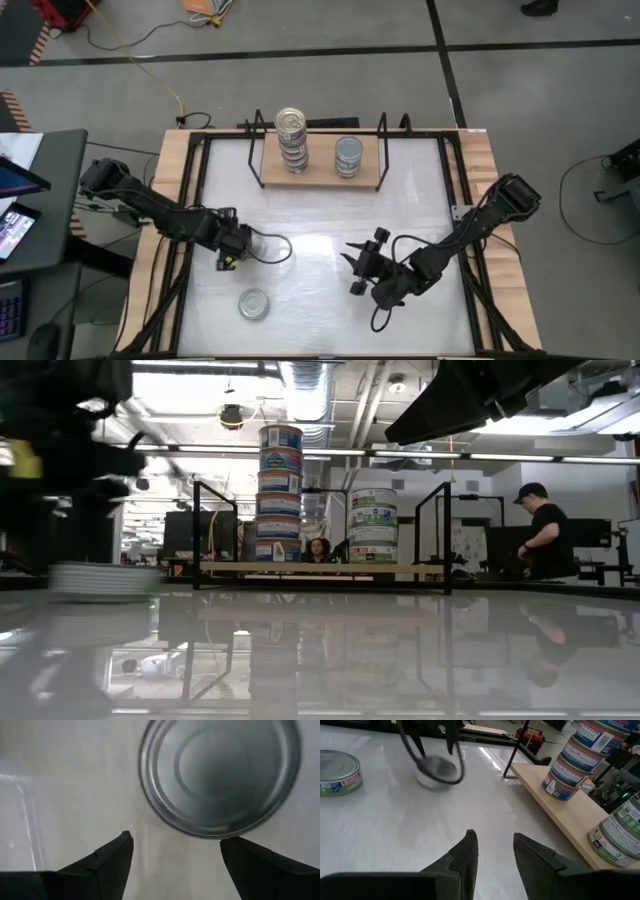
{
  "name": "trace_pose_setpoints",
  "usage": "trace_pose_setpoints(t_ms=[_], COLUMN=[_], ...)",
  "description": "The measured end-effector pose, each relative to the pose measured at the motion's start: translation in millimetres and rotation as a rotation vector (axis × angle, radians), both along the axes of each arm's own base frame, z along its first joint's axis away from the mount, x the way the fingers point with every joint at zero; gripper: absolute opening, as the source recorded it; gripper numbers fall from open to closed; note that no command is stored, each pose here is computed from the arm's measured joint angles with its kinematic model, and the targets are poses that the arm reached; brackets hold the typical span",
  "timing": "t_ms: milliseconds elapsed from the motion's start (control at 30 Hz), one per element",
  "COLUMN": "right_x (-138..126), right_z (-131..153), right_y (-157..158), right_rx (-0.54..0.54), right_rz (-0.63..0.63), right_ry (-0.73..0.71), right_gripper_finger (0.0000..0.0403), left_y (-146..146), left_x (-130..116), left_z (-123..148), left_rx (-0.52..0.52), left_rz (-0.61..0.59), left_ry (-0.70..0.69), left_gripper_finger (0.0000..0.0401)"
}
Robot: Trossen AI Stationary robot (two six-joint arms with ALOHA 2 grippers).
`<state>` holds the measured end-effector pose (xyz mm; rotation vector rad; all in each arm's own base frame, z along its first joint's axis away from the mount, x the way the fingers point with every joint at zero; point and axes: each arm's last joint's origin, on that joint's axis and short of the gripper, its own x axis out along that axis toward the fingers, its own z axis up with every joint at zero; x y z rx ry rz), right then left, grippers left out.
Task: Stack canned seafood by type on shelf
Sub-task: Stack the green tuna can on top of the other green tuna can on the shelf
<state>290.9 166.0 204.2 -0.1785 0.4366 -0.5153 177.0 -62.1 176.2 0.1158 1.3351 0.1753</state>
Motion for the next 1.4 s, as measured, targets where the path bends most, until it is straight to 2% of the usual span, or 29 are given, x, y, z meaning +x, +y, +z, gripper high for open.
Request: trace_pose_setpoints(t_ms=[100, 233, 300, 400, 533, 667, 800, 933, 1033, 1200, 1333, 1400], right_x=[0, 0, 0, 0, -1, -1, -1, -1, -1, -3, -17, -28], right_z=[0, 0, 0, 0, 0, 0, 0, 0, 0, 1, 11, 21], right_y=[0, 0, 0, 0, 1, 1, 2, 2, 2, 4, 10, 13], right_rx=[0.003, 0.002, 0.001, -0.002, -0.003, 0.0, 0.001, -0.005, -0.01, -0.013, -0.011, 0.019], right_rz=[0.0, 0.0, 0.001, 0.002, 0.004, 0.003, 0.008, 0.01, 0.012, 0.02, 0.054, 0.068], right_ry=[-0.005, -0.005, -0.004, 0.001, 0.002, 0.0, -0.003, 0.002, 0.005, 0.009, 0.013, 0.0], right_gripper_finger=[0.0159, 0.0159, 0.0159, 0.0159, 0.0159, 0.0159, 0.0159, 0.0159, 0.0159, 0.0159, 0.0159, 0.0159], left_y=[-3, -8, -10, -9, 6, 21, 28, 26, 22, 12, 6, 5], left_x=[16, 42, 49, 49, 46, 47, 53, 67, 85, 121, 140, 143], left_z=[6, 20, 32, 40, 36, 20, 0, -16, -19, -8, 7, 16], left_rx=[0.013, -0.051, -0.055, -0.042, 0.004, 0.066, 0.104, 0.109, 0.102, 0.114, 0.095, 0.091], left_rz=[-0.001, 0.017, 0.018, 0.028, 0.14, 0.208, 0.219, 0.179, 0.126, 0.015, -0.087, -0.144], left_ry=[-0.18, -0.379, -0.433, -0.376, -0.289, -0.144, -0.014, -0.018, -0.128, -0.438, -0.659, -0.726], left_gripper_finger=[0.0288, 0.0288, 0.0288, 0.0288, 0.0288, 0.0288, 0.0288, 0.0288, 0.0288, 0.0288, 0.0288, 0.0288])
